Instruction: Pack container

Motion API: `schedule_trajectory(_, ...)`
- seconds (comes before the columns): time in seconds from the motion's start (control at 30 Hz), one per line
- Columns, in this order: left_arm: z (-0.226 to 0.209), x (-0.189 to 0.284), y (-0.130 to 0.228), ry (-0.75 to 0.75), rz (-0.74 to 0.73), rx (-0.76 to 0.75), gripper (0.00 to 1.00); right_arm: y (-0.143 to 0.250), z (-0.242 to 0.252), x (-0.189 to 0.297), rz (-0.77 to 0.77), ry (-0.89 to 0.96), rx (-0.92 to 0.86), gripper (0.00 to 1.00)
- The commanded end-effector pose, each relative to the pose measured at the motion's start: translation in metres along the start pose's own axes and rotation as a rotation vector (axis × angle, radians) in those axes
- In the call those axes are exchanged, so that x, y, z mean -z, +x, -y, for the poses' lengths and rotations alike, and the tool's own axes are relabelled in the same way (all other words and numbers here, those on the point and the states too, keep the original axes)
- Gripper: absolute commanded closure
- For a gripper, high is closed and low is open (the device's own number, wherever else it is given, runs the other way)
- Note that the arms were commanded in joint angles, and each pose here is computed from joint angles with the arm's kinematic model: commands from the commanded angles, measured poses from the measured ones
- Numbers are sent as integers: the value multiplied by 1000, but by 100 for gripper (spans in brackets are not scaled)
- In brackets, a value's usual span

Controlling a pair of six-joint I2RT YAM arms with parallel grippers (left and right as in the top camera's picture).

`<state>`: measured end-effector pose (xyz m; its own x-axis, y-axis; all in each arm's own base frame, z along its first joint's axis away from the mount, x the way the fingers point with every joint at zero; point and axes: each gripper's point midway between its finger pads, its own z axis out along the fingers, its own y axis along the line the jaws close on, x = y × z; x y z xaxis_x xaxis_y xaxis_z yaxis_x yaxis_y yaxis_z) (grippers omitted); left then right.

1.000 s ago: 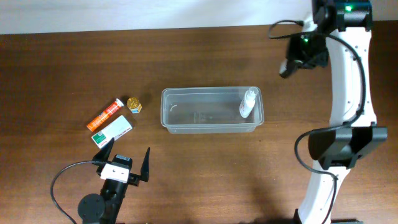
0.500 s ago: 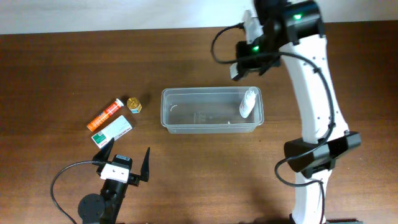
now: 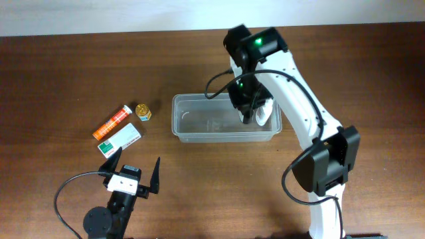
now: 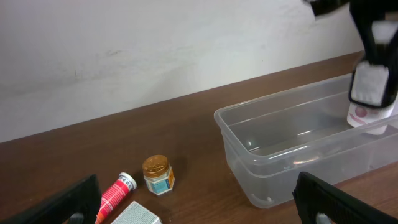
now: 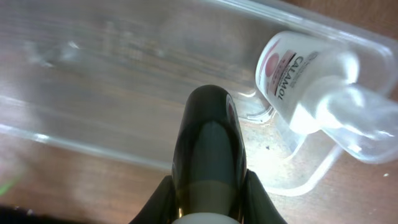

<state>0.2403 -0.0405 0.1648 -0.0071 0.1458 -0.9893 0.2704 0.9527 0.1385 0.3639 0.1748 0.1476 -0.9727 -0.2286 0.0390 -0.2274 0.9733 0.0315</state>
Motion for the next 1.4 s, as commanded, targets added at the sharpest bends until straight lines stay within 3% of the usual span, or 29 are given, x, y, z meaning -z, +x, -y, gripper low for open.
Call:
schedule_trajectory(0.0,0,0,1,-3,-3,6,1,4,6,-10,-3,34,-44,83)
schedule_trajectory(0.37,0,0,1,-3,-3,6,1,4,27,-34,-5,150,-147,83)
schedule_trajectory(1.37,0,0,1,-4,-3,6,1,12,27,-68,-35,148,-311,83)
